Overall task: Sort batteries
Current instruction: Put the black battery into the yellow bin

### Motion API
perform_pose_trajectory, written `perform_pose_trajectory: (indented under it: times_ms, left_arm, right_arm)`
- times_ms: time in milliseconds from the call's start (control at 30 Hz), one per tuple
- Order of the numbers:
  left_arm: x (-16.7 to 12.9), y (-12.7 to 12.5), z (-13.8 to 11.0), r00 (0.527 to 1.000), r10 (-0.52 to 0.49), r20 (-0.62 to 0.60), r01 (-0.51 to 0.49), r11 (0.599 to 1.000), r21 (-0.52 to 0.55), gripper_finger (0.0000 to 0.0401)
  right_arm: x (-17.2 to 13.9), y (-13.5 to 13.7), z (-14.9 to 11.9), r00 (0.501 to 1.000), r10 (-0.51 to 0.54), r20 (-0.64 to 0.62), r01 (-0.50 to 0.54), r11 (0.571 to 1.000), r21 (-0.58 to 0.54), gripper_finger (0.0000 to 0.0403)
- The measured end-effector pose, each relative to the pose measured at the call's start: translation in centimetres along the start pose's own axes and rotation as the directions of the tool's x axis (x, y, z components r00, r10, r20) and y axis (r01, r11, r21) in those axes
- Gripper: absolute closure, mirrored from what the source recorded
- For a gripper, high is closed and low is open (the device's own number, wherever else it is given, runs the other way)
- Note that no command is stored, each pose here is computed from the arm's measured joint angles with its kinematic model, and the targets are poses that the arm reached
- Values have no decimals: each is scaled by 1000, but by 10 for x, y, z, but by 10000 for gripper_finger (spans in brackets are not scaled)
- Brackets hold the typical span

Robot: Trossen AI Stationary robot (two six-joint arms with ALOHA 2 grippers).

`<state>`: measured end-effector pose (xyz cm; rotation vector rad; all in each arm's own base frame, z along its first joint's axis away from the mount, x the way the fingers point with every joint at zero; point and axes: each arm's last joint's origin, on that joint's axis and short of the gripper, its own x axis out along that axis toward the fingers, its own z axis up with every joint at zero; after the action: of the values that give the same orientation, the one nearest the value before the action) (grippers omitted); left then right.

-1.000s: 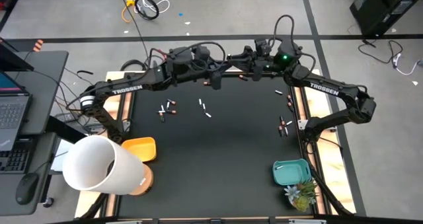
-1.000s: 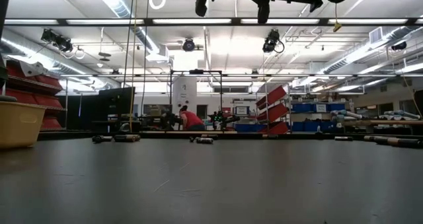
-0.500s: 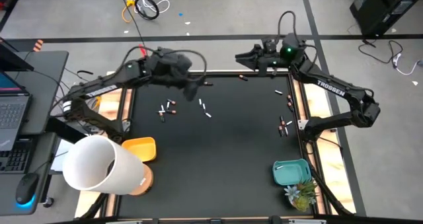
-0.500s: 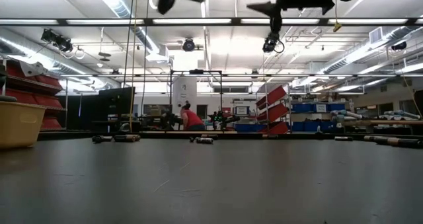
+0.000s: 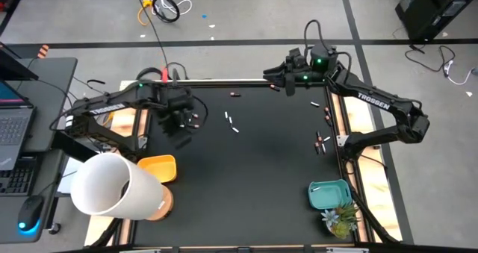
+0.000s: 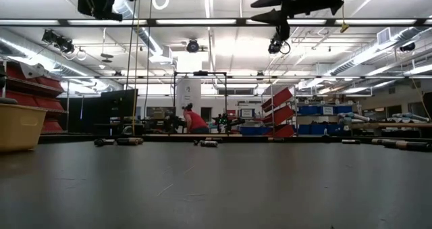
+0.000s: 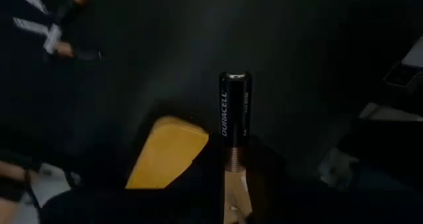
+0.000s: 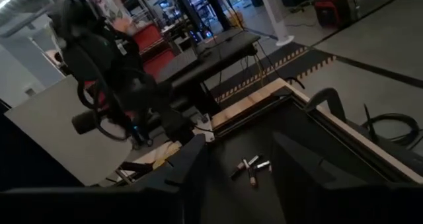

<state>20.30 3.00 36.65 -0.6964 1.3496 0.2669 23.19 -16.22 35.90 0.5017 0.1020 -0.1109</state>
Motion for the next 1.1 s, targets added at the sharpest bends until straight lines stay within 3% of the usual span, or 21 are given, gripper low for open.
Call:
perform_pose_trajectory:
  times_ms: [233, 500, 567, 733, 1000, 1100]
  left_arm:
    - [43, 9, -14, 982, 54, -183, -57, 998, -11, 358]
    - [100, 24, -44, 894, 80, -440, -106, 994, -36, 358]
    - [111, 28, -52, 879, 69, -472, -110, 992, -59, 358]
    - [135, 34, -61, 894, 18, -448, -93, 985, -145, 357]
    - [163, 38, -61, 923, 10, -384, -88, 979, -186, 238]
    - [166, 40, -62, 926, 25, -378, -115, 969, -217, 215]
  right_arm:
    - [4, 7, -3, 1000, 17, -11, -17, 1000, -4, 253]
    - [9, 14, -9, 998, 38, -43, -38, 999, 6, 253]
    - [10, 15, -10, 998, 41, -51, -41, 999, 9, 253]
    - [11, 18, -11, 997, 46, -54, -46, 999, 5, 253]
    - [11, 17, -10, 999, 27, -40, -27, 1000, -6, 253]
    - [11, 17, -10, 999, 26, -39, -26, 1000, -6, 253]
